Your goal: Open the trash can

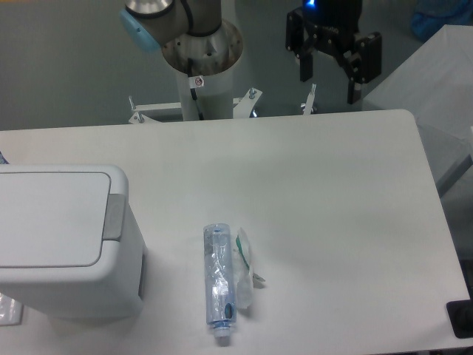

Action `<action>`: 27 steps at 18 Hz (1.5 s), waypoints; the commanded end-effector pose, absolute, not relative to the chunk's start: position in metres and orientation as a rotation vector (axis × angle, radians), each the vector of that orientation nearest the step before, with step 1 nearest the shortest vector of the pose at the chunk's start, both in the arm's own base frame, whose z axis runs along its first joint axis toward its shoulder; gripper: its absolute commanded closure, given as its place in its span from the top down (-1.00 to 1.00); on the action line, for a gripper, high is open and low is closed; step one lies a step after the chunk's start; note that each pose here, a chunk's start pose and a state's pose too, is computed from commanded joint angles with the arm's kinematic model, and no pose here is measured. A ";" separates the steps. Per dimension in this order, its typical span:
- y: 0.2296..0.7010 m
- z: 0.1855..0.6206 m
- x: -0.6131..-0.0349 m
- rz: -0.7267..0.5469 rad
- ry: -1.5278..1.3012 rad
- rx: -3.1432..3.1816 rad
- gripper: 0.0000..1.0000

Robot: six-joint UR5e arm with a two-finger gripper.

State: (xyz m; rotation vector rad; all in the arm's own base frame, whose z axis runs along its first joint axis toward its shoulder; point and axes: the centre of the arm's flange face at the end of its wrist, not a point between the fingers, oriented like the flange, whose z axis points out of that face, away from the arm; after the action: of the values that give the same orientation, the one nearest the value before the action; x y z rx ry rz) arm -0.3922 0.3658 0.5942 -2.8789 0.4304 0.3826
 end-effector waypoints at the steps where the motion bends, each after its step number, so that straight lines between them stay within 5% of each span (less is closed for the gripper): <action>1: 0.377 0.593 -0.386 0.362 0.384 -2.871 1.00; 14: 0.459 0.577 -0.333 0.218 -0.450 -2.659 1.00; 27: 0.545 0.540 -0.265 0.005 -0.840 -2.456 1.00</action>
State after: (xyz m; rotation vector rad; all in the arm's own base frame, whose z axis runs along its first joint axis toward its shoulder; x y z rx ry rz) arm -0.2650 0.5452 0.5401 -2.4560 -0.8397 0.0049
